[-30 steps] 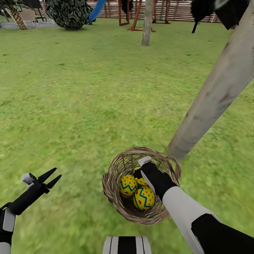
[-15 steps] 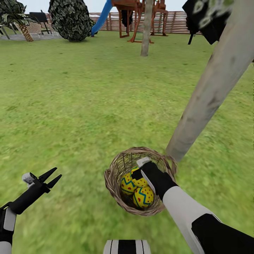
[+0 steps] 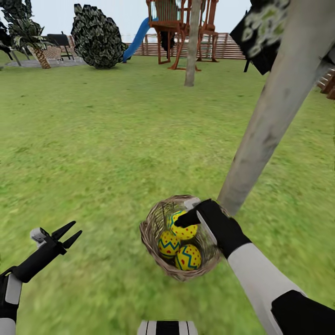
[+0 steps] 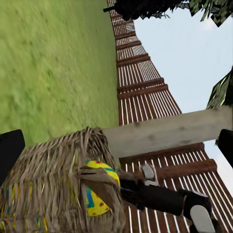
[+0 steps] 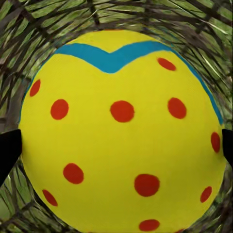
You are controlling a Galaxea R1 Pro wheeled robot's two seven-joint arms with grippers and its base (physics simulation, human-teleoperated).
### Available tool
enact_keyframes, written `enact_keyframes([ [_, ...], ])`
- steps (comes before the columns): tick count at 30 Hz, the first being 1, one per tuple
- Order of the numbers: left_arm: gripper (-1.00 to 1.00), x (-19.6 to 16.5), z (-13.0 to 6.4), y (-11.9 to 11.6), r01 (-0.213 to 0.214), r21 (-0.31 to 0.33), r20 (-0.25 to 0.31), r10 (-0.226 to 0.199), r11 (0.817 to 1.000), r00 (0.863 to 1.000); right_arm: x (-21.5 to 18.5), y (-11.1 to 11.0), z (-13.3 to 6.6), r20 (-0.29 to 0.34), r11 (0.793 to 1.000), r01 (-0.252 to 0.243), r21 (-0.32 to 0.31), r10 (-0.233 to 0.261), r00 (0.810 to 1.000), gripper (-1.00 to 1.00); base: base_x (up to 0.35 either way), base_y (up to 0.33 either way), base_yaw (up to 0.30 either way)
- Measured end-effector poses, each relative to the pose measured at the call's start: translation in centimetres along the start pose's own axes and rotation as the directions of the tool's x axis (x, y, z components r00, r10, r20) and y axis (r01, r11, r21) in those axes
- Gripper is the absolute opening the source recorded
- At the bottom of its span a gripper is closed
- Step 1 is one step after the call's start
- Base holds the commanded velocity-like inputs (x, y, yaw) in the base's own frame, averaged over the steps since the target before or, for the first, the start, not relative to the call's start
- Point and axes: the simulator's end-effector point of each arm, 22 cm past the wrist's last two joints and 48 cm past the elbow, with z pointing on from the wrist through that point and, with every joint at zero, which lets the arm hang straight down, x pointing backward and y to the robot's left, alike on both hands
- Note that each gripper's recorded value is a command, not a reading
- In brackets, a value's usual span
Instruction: Take the three Easter eggs out of the wicker basket on the lawn in the garden, then place them on the lawn next to a single tree (choose any tree) so that all three eggs are next to the same tree and none are left in the basket.
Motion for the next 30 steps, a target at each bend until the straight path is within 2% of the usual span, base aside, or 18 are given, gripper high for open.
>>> enact_keyframes([
  [1,1.0,0.0,0.0,-0.2,-0.001,0.003,0.0,0.001,1.0,1.0,-0.1,-0.8,-0.8,0.015,1.0,-0.002,-0.001,0.002,1.0,-1.0,-0.119,0.0,0.0],
  [3,1.0,-0.1,0.1,-0.7,-0.005,0.011,0.002,0.005,1.0,1.0,-0.8,0.3,-3.3,0.081,0.997,-0.017,-0.077,0.023,0.996,-1.0,-0.027,0.0,0.0],
  [6,1.0,-0.3,0.1,-1.4,-0.013,0.021,0.005,0.012,1.0,1.0,-2.3,2.4,-8.2,0.224,0.993,0.027,-0.118,0.0,0.975,-1.0,-0.002,0.0,0.0],
  [8,1.0,-0.4,0.1,-1.8,-0.017,0.028,0.007,0.017,0.999,1.0,-2.8,3.5,-9.7,0.262,0.988,0.034,-0.149,0.006,0.965,-1.0,0.0,0.0,0.0],
  [9,1.0,-0.5,0.1,-2.0,-0.02,0.031,0.008,0.019,0.999,1.0,-3.1,4.7,-10.2,0.273,0.979,0.022,-0.205,0.036,0.961,-1.0,0.0,0.0,0.0],
  [10,1.0,-0.5,0.1,-2.3,-0.022,0.034,0.009,0.022,0.999,1.0,-3.2,5.8,-10.9,0.278,0.963,0.005,-0.27,0.073,0.958,-1.0,0.0,0.0,0.0],
  [11,1.0,-0.6,0.1,-2.5,-0.024,0.038,0.01,0.023,0.999,1.0,-2.7,6.6,-12.6,0.267,0.908,-0.018,-0.419,0.142,0.953,-1.0,0.0,0.0,0.0],
  [12,1.0,-0.6,0.1,-2.7,-0.025,0.041,0.01,0.025,0.999,1.0,-2.2,7.8,-15.3,0.252,0.817,-0.015,-0.576,0.195,0.948,-1.0,0.0,0.0,0.0],
  [15,1.0,-1.4,-0.3,-3.6,-0.044,0.062,0.014,0.043,0.997,0.999,-2.3,7.3,-14.5,0.257,0.828,-0.035,-0.56,0.213,0.943,-1.0,0.0,0.0,0.0],
  [22,1.0,-3.2,-1.5,-4.4,-0.049,0.093,0.078,0.042,0.994,0.996,-2.9,7.0,-15.7,0.281,0.812,-0.01,-0.584,0.213,0.936,-1.0,0.0,0.0,0.0],
  [29,1.0,-3.8,-1.7,-5.3,-0.049,0.126,0.105,0.035,0.991,0.994,-3.5,6.1,-16.9,0.295,0.792,-0.019,-0.61,0.25,0.922,-1.0,0.0,0.0,-0.091],
  [30,1.0,-4.2,-1.8,-5.9,-0.048,0.15,0.123,0.029,0.988,0.992,-4.0,5.2,-17.5,0.309,0.793,-0.03,-0.609,0.272,0.911,-1.0,0.0,0.0,-0.211],
])
